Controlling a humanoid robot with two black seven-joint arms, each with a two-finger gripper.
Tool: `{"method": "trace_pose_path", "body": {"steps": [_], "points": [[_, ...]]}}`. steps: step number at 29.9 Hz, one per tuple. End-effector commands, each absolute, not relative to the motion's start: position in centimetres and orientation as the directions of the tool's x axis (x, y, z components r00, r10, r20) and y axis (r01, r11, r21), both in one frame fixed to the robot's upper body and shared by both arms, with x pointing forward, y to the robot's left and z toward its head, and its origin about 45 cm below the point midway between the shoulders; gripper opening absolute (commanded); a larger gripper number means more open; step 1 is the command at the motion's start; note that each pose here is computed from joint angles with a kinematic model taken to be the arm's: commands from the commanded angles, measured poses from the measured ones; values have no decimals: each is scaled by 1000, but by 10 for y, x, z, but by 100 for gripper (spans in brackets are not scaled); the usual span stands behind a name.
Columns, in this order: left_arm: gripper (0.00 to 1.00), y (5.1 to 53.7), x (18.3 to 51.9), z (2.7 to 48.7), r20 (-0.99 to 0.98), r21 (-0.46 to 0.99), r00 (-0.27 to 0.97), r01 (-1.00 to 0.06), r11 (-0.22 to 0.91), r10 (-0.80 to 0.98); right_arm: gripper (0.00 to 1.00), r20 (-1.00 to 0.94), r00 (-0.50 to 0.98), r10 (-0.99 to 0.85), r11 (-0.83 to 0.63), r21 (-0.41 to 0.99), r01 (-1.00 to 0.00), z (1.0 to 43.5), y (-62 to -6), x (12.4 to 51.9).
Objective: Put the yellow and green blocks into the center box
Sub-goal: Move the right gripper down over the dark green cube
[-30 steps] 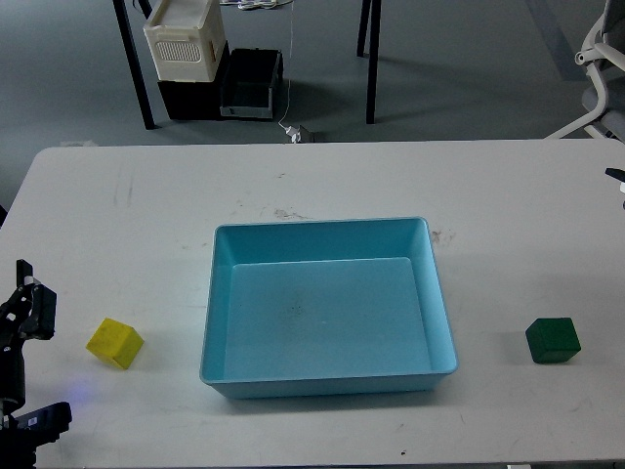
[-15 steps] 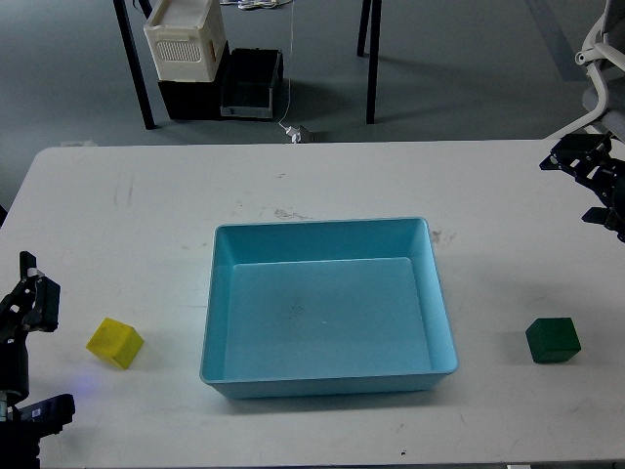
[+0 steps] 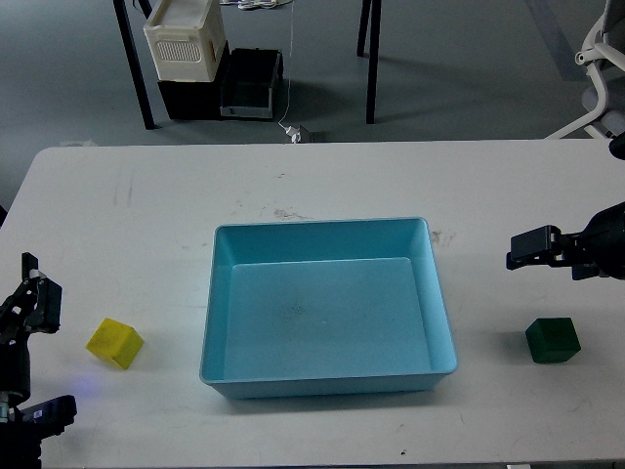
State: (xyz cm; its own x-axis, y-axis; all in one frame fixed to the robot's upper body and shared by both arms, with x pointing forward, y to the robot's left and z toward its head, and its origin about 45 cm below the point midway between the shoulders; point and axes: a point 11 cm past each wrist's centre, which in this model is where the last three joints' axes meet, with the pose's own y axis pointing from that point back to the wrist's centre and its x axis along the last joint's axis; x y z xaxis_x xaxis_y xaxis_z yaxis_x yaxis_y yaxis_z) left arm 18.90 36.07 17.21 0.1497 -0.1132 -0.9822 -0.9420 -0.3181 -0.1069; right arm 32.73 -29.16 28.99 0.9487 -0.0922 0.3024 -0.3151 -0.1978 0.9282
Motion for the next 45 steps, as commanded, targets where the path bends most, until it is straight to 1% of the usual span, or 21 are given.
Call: {"method": "trace_pose_path", "body": {"steps": [1, 6, 12, 19, 26, 32, 37, 45], "points": [[100, 361, 189, 172, -982, -106, 149, -942, -319, -114, 100, 331, 937, -111, -179, 921, -346, 295, -300, 338], [100, 360, 189, 172, -982, -107, 150, -942, -318, -115, 100, 349, 928, -129, -140, 920, -366, 293, -313, 346], [100, 359, 190, 172, -982, -109, 152, -943, -316, -115, 100, 292, 952, -92, -106, 948, -301, 261, -322, 330], [100, 359, 190, 172, -982, -108, 150, -943, -315, -115, 100, 261, 965, -32, -73, 962, -263, 239, -323, 320], [100, 360, 189, 171, -982, -106, 149, -942, -317, -116, 100, 205, 978, 45, -35, 978, -203, 207, -323, 304], [100, 359, 190, 171, -982, -105, 148, -943, -316, -115, 100, 188, 980, 66, -15, 982, -188, 196, -328, 298], [100, 353, 190, 169, -982, -97, 141, -948, -303, -126, 100, 165, 982, 88, -27, 986, -163, 187, -318, 294], [100, 354, 189, 166, -983, -88, 132, -949, -303, -125, 100, 163, 982, 93, -25, 987, -162, 182, -314, 298]]}}
